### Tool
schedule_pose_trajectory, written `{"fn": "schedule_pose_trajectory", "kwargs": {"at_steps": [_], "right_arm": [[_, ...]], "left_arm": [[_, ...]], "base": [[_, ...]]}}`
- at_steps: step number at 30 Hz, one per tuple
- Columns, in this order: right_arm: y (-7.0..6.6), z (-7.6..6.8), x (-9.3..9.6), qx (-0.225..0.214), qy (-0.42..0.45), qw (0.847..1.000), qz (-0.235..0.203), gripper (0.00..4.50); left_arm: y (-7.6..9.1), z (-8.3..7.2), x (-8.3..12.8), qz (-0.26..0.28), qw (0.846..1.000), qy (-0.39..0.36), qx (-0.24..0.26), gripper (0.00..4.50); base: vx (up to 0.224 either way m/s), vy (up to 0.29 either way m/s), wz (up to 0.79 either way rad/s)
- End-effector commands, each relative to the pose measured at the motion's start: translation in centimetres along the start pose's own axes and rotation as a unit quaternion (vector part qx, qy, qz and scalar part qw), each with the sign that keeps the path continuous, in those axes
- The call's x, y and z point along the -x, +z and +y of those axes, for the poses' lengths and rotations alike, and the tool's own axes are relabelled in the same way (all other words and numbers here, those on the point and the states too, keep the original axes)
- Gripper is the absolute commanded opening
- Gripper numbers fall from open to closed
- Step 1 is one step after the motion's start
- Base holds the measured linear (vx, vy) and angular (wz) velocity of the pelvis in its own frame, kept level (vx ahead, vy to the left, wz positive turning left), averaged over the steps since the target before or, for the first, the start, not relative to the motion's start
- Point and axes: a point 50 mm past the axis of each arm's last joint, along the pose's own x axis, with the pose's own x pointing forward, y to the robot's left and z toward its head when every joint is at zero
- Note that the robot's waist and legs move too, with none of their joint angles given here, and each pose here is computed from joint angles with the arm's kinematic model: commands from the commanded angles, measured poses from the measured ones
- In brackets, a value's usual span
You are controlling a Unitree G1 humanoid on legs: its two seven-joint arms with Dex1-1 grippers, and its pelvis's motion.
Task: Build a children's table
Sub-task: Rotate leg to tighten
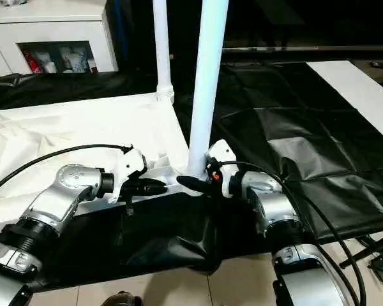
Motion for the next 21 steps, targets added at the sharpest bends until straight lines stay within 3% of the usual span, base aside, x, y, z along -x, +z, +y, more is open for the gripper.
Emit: {"fn": "schedule_pose_trajectory", "kwargs": {"at_steps": [1,6,11,14,16,21], "right_arm": [[0.0,0.6,-0.2,-0.004,0.021,1.000,-0.007,2.79],[-0.2,0.7,-0.4,-0.020,0.012,1.000,-0.014,2.75],[-1.0,0.0,-1.5,-0.045,-0.092,0.995,-0.012,2.74],[-1.4,-0.3,-2.3,-0.066,-0.166,0.984,-0.008,2.74],[-1.7,-0.7,-3.5,-0.091,-0.274,0.957,0.017,2.74],[-1.3,-0.8,-4.6,-0.092,-0.339,0.936,0.033,2.74]], "left_arm": [[1.6,0.2,0.2,-0.030,0.999,0.004,-0.020,0.00],[1.4,0.1,0.2,-0.027,1.000,0.001,-0.014,0.00],[0.9,0.9,-0.6,-0.008,0.998,0.055,0.002,0.00],[0.7,1.7,-1.6,0.006,0.993,0.113,0.020,0.00],[1.5,2.4,-3.3,0.015,0.983,0.180,0.034,0.00],[2.7,2.8,-5.1,0.017,0.970,0.240,0.042,0.00]], "base": [[0.000,0.000,0.00],[0.000,0.000,0.00],[0.000,0.000,0.00],[0.000,0.000,0.00],[0.000,0.000,0.00],[0.000,0.000,0.00]]}}
